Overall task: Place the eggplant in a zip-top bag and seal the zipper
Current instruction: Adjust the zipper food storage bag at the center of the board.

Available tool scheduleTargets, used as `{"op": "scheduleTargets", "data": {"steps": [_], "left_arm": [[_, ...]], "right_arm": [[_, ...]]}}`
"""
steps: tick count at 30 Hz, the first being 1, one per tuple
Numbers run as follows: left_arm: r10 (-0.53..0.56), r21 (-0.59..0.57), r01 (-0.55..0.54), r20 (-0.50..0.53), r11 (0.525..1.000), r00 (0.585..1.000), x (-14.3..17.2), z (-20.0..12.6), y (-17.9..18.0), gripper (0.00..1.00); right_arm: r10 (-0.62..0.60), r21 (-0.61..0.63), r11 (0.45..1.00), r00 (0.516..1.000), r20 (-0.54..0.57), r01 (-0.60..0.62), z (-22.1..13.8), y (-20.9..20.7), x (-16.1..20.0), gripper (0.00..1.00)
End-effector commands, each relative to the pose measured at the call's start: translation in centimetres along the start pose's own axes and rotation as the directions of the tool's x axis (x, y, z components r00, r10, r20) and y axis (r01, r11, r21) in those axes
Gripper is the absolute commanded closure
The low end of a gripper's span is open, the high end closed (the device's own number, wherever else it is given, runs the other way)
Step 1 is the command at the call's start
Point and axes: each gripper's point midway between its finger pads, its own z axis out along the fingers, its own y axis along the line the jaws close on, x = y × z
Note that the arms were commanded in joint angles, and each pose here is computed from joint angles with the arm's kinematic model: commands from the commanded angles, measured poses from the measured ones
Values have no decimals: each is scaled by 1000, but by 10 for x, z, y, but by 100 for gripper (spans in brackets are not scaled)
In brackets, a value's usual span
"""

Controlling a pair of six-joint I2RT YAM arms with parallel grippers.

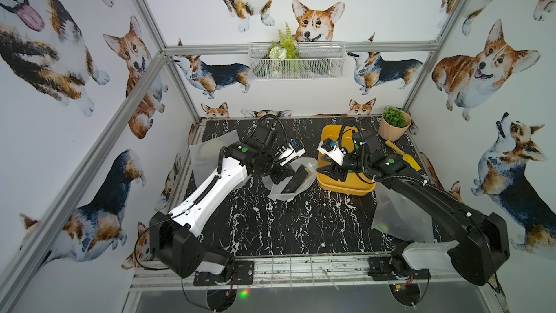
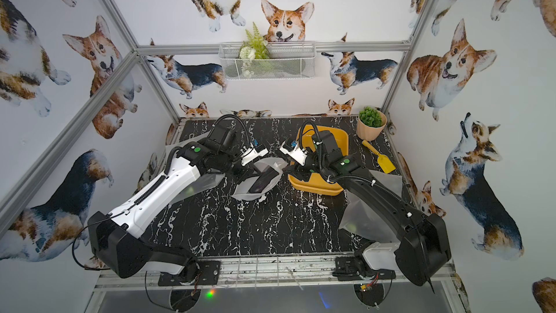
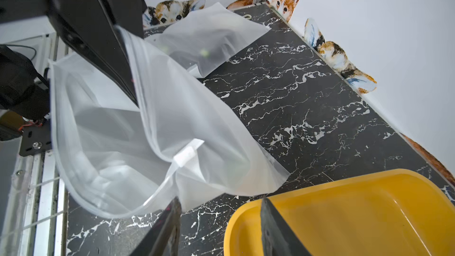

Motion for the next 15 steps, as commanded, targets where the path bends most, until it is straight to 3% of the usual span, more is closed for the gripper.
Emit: {"op": "scheduleTargets", "data": {"steps": [1,6,12,15], "left_arm": [[33,47,-34,13,998,999,-2,-3,-9,100],[37,69,-38,18,997,999,-4,-4,-13,100],[46,81,-48,17,996,999,-6,-4,-14,100],[40,80,-40,3,996,999,-4,-1,-11,100]], "right_arm": [[-93,-28,995,995,-30,92,6,4,3,44],[-143,-6,990,990,-18,143,15,3,1,38],[-180,-38,983,983,20,181,21,9,-7,38],[-156,-85,983,986,64,161,21,17,-18,51]]}}
